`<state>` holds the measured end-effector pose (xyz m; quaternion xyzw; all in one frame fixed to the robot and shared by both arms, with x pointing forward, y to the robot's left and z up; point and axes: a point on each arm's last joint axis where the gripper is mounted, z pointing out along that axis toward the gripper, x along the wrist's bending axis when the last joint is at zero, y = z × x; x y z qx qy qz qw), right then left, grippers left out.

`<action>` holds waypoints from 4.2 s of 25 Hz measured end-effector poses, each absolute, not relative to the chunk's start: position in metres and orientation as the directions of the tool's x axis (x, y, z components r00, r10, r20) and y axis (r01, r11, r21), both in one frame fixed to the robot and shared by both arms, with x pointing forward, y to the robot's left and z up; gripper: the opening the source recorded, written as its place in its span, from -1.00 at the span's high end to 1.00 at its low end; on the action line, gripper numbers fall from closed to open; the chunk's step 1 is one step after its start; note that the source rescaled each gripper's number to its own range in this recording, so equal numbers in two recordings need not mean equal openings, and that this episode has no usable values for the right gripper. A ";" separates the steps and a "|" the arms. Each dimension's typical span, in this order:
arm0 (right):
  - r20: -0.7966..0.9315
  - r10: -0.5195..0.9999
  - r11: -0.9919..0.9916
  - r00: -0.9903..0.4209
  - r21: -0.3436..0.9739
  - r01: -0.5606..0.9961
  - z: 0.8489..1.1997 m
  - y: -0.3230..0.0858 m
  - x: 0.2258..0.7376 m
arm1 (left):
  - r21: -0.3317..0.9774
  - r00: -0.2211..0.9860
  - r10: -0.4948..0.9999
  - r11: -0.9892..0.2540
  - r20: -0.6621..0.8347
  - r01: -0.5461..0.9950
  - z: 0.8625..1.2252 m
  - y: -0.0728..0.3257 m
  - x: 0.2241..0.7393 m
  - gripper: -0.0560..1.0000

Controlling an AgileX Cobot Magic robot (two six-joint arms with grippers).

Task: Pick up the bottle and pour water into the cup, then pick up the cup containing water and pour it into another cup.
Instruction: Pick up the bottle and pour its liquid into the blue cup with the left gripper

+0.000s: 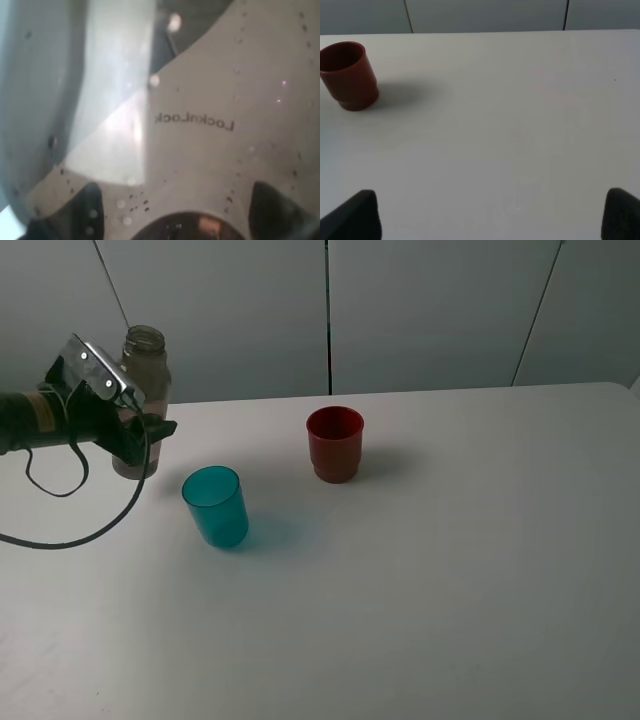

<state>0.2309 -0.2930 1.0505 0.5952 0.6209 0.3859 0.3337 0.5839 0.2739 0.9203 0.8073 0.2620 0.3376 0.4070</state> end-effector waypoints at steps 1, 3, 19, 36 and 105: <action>0.045 0.997 -0.006 -0.069 0.876 0.482 1.050 -0.293 0.231 | 0.826 0.643 0.682 -0.548 0.348 0.134 0.920 0.274 0.584 0.85; 0.045 0.997 -0.006 -0.069 0.876 0.482 1.050 -0.293 0.231 | 0.810 0.653 0.661 -0.574 0.371 0.121 0.919 0.272 0.583 0.85; 0.045 0.997 -0.006 -0.069 0.876 0.482 1.050 -0.293 0.231 | 0.632 0.650 0.407 -0.760 0.642 -0.149 0.929 0.267 0.581 0.85; 0.045 0.997 -0.006 -0.069 0.876 0.482 1.050 -0.293 0.231 | 0.465 0.604 0.194 -0.821 0.773 -0.332 0.930 0.264 0.579 0.85; 0.045 0.997 -0.006 -0.069 0.876 0.482 1.050 -0.293 0.231 | 0.140 0.484 -0.192 -0.811 0.854 -0.568 0.925 0.270 0.588 0.85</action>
